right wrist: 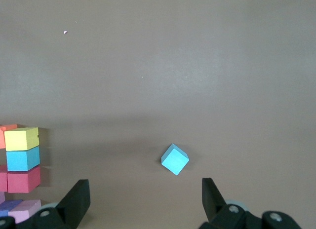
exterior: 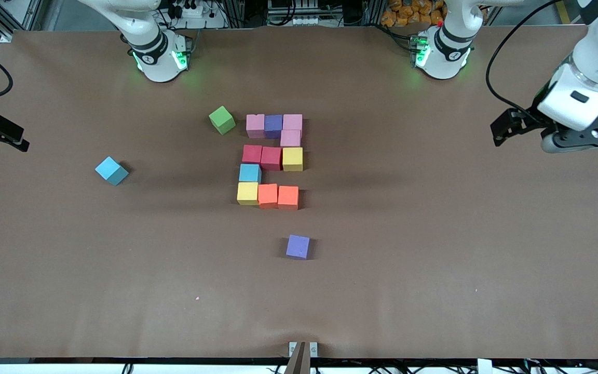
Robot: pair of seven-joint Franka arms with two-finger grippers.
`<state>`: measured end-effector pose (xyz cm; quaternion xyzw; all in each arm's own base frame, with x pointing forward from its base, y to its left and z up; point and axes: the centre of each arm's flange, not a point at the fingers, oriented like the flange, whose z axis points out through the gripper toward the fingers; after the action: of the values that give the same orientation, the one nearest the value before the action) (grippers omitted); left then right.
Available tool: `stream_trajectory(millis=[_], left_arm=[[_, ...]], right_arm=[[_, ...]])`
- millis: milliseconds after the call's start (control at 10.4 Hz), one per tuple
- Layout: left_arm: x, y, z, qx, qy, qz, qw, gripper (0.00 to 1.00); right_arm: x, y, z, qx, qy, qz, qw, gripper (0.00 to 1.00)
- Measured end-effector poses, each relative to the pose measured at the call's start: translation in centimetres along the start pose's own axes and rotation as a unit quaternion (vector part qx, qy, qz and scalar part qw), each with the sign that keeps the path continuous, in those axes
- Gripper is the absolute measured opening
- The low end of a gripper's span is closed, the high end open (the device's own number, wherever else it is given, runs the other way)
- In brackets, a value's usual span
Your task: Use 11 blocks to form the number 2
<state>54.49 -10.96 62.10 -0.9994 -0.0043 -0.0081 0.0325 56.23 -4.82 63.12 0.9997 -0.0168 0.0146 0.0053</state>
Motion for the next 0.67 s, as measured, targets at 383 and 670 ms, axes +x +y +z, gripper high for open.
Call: stream_trajectory(millis=[383, 670], left_arm=[[-0.2, -0.8, -1.3, 0.0, -0.004, 0.017, 1.0, 1.0], [-0.2, -0.9, -1.7, -0.003, -0.001, 0.016, 1.0, 1.0]], right_arm=[[0.0, 0.0, 0.0, 0.0, 0.0, 0.0, 1.0, 1.0], [0.0, 0.0, 0.0, 0.0, 0.0, 0.0, 1.0, 1.0]])
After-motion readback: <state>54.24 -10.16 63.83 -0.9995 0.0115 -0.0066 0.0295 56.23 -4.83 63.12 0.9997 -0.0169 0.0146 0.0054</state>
